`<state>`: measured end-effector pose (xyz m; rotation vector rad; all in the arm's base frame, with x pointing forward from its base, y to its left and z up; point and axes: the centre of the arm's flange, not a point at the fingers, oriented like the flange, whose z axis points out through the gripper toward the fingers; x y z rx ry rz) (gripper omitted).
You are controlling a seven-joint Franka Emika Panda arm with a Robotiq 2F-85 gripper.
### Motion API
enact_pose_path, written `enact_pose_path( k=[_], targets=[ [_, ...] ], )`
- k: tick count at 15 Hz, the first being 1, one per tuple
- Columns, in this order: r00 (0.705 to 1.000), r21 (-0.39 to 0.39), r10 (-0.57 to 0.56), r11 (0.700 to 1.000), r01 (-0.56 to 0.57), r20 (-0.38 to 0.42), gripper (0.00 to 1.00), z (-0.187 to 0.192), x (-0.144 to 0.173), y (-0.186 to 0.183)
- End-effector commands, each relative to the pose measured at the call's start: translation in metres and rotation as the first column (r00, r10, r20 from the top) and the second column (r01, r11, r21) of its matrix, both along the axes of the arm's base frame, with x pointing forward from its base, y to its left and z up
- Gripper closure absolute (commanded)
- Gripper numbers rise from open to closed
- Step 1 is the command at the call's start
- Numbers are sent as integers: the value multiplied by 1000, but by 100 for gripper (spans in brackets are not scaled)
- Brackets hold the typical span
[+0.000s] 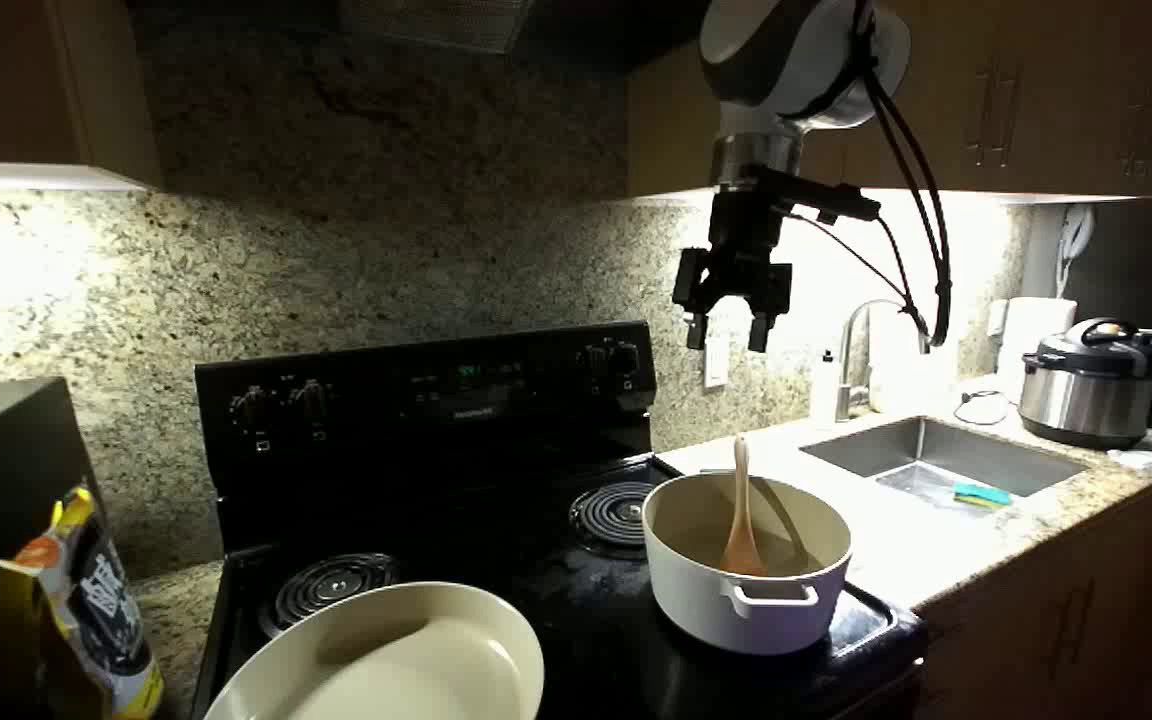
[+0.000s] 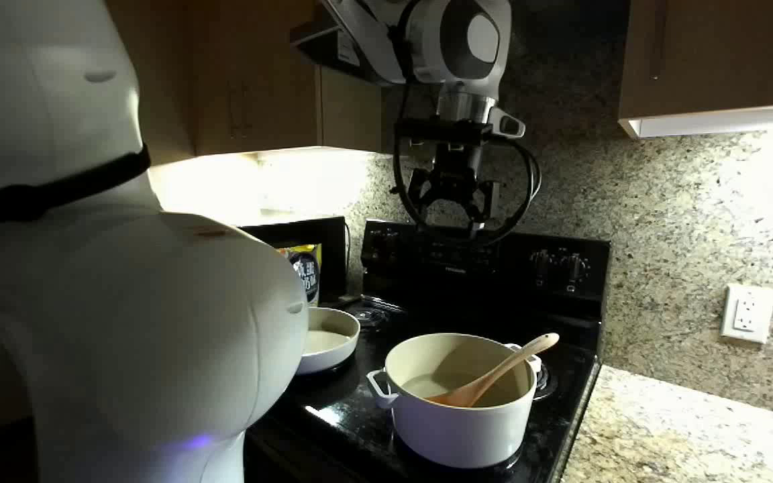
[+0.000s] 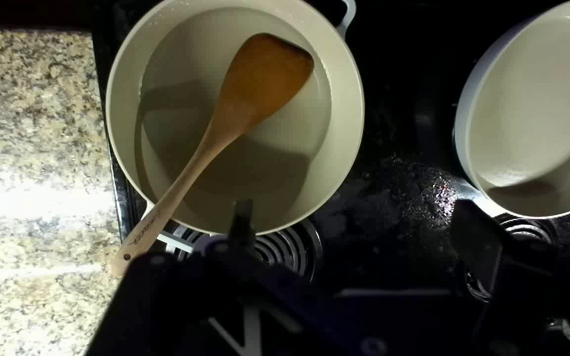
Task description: Stir in the pot with the wooden spoon
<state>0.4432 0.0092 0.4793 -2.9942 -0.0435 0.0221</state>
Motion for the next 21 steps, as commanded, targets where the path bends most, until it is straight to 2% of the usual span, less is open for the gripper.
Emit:
enact_pose_path(
  k=[1, 9, 10, 14, 17, 21],
  targets=[
    [1000, 0, 0, 1000, 0, 0, 0, 0, 0, 0],
    [1000, 0, 0, 1000, 0, 0, 0, 0, 0, 0],
    [1000, 8, -18, 1000, 18, -18, 0, 1, 14, 0],
    [997, 33, -79, 996, 78, 2, 0, 6, 43, 0],
    [992, 28, -118, 993, 119, -36, 0, -2, 64, -7],
    [972, 38, -200, 978, 206, -123, 0, -41, 72, -27]
  ],
)
